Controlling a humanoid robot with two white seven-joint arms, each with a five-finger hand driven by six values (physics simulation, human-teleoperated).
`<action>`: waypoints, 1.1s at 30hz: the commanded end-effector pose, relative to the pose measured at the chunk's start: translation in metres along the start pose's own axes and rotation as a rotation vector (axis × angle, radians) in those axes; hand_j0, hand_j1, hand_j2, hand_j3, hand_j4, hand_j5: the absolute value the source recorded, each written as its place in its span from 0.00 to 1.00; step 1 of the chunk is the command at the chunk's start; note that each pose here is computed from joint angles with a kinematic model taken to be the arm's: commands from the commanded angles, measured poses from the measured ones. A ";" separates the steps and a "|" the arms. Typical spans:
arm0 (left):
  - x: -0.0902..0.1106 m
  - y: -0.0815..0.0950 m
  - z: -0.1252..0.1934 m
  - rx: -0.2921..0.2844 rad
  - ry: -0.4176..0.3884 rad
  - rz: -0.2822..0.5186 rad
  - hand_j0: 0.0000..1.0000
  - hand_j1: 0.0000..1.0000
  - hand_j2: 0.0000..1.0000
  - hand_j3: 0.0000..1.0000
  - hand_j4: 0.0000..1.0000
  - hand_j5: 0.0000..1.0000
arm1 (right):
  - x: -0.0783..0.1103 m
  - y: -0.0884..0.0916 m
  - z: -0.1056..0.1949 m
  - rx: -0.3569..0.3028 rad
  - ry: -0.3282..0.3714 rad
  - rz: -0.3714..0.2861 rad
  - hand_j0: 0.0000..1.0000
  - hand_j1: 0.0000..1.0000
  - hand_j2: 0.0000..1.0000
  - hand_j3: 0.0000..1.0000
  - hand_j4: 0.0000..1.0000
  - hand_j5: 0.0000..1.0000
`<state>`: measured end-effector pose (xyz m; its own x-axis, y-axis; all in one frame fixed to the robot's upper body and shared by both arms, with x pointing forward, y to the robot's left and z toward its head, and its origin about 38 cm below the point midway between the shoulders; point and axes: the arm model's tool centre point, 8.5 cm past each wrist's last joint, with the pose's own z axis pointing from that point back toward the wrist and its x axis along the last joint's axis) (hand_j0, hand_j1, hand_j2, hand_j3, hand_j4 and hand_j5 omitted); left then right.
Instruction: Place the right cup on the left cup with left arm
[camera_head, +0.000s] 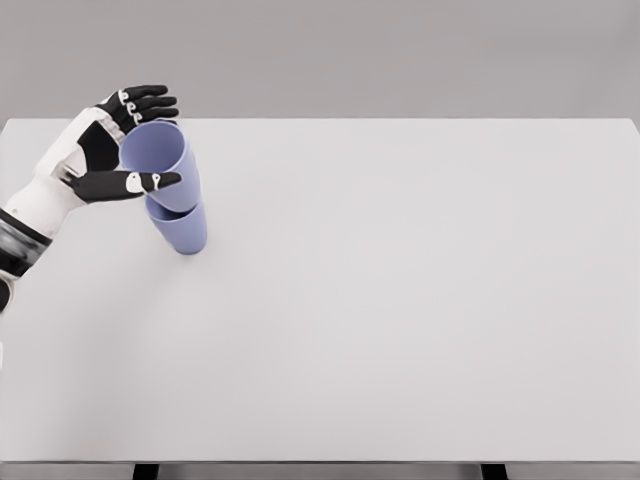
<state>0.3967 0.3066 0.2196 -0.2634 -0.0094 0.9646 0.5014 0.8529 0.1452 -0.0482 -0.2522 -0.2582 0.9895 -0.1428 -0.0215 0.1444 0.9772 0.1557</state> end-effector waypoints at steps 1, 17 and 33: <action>-0.002 0.002 0.001 0.006 0.006 0.008 0.77 0.77 0.77 0.77 0.77 0.77 | 0.000 0.000 0.000 0.000 -0.001 0.001 1.00 1.00 1.00 1.00 1.00 1.00; -0.008 0.011 0.002 0.028 0.033 0.018 0.77 0.77 0.77 0.77 0.77 0.77 | 0.000 0.000 0.000 0.000 0.001 0.000 1.00 1.00 1.00 1.00 1.00 1.00; -0.016 0.021 0.003 0.048 0.062 0.019 0.77 0.77 0.77 0.77 0.77 0.77 | 0.000 0.000 0.000 0.000 -0.001 0.001 1.00 1.00 1.00 1.00 1.00 1.00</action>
<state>0.4080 0.3251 0.2079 -0.2064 -0.0284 0.9781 0.4669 0.8756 0.1239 -0.0482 -0.2522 -0.2582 0.9895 -0.1428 -0.0215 0.1444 0.9772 0.1557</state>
